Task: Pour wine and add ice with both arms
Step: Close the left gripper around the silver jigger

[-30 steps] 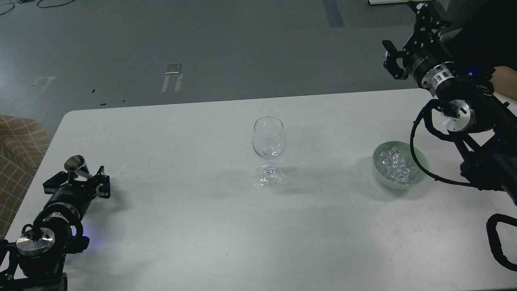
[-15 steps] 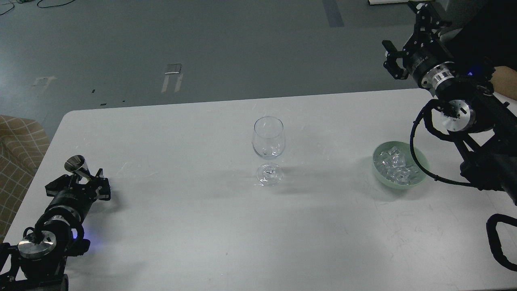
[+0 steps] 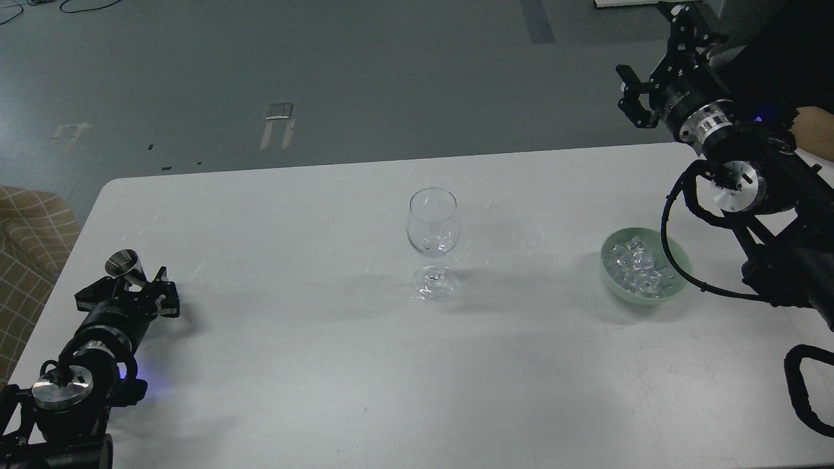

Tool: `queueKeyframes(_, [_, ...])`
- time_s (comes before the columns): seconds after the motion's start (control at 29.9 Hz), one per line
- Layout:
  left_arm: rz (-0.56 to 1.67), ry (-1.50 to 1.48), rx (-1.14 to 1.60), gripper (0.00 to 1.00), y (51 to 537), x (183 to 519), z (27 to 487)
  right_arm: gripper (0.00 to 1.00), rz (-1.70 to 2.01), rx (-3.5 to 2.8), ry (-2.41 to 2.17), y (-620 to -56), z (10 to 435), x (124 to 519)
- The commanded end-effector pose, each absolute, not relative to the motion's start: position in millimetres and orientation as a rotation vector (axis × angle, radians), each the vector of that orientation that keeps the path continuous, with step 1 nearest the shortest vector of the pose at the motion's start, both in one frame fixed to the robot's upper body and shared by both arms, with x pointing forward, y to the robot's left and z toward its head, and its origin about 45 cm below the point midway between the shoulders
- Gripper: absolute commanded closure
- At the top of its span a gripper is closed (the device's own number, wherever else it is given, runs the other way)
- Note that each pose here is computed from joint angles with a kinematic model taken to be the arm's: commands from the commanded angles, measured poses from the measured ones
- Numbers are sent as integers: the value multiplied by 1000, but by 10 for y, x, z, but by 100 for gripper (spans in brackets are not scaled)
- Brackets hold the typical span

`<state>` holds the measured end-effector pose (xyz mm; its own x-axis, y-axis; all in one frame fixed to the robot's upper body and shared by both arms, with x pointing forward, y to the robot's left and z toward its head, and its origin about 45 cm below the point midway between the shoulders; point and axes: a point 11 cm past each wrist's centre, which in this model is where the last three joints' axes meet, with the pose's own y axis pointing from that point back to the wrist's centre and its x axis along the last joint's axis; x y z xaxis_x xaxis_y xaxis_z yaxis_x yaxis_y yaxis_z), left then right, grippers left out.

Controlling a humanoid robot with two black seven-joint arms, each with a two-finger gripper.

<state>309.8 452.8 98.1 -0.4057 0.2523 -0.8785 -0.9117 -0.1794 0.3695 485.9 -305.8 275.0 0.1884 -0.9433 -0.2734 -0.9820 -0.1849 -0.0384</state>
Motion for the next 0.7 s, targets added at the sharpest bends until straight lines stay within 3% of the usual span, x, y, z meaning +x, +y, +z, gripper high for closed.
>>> queueKeyframes(0.0, [1712, 1199, -861, 65, 4519, 3101, 982, 0, 276, -2255, 1859, -3061, 2756, 4859])
queueKeyframes(0.3, [1706, 1193, -863, 70, 4524, 3094, 965, 0, 272, -2252, 1867, -3093, 2761, 4858])
queueKeyframes(0.47, [1702, 1189, -867, 79, 4526, 3089, 958, 0, 272, -2252, 1867, -3093, 2761, 4858])
queueKeyframes(0.6, [1694, 1182, -872, 95, 4522, 3099, 972, 0, 272, -2252, 1867, -3093, 2761, 4858])
queueKeyframes(0.67, [1695, 1183, -870, 95, 4523, 3096, 968, 0, 270, -2253, 1866, -3089, 2765, 4858])
